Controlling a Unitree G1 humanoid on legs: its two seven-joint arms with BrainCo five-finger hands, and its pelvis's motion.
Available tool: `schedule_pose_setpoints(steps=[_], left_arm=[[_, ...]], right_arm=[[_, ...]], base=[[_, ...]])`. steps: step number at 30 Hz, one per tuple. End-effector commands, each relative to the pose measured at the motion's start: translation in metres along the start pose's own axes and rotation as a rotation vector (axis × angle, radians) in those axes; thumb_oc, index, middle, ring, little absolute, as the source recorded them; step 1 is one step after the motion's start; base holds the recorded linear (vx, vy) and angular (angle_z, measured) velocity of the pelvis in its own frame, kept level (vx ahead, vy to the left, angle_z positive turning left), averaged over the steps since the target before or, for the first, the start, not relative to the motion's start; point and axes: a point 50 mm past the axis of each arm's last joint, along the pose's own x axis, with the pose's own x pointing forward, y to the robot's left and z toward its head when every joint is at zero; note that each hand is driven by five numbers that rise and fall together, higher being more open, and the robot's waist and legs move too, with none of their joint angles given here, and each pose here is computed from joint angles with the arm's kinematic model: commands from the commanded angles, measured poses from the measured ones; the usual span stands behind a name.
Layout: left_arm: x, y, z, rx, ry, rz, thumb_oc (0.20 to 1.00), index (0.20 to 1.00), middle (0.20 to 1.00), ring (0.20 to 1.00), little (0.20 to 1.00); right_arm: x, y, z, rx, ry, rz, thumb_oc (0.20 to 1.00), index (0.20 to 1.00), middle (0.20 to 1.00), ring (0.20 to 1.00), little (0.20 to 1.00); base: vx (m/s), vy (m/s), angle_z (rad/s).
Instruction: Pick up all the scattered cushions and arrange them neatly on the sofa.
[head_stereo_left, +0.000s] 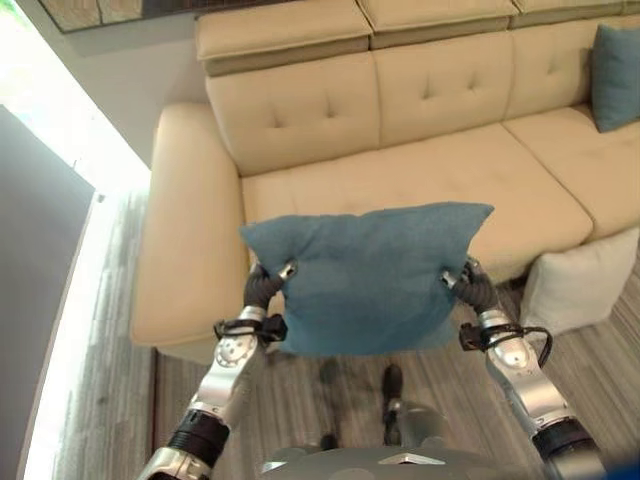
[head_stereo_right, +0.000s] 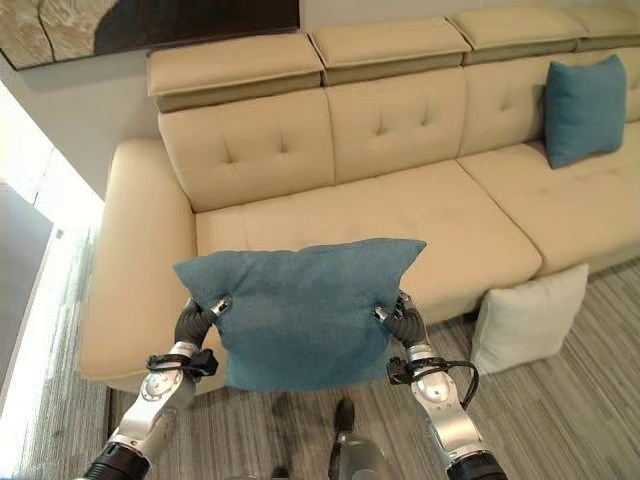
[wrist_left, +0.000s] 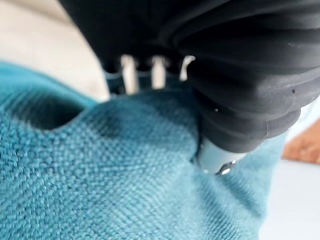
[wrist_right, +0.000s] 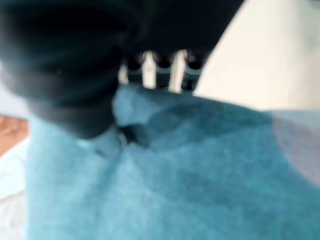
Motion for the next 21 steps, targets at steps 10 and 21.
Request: schedule_pose_setpoints(steps=[10,21], left_arm=[[0.017,-0.045,0.045,-0.037,-0.218,-0.209,0.2,0.2,0.2,0.2,0.2],[0.014,-0.04,0.056,-0.016,-0.257,-0.22,0.2,0.2,0.2,0.2,0.2]], right_arm=[[0.016,-0.007,0.06,0.056,-0.306,-0.041,0.2,0.2,0.2,0.2,0.2],[0.02,0.003,0.065,0.089,-0.321,-0.026,0.2,0.2,0.2,0.2,0.2]], base=[[0.18,-0.011,0.24],[0.17,0.16,-0.16]])
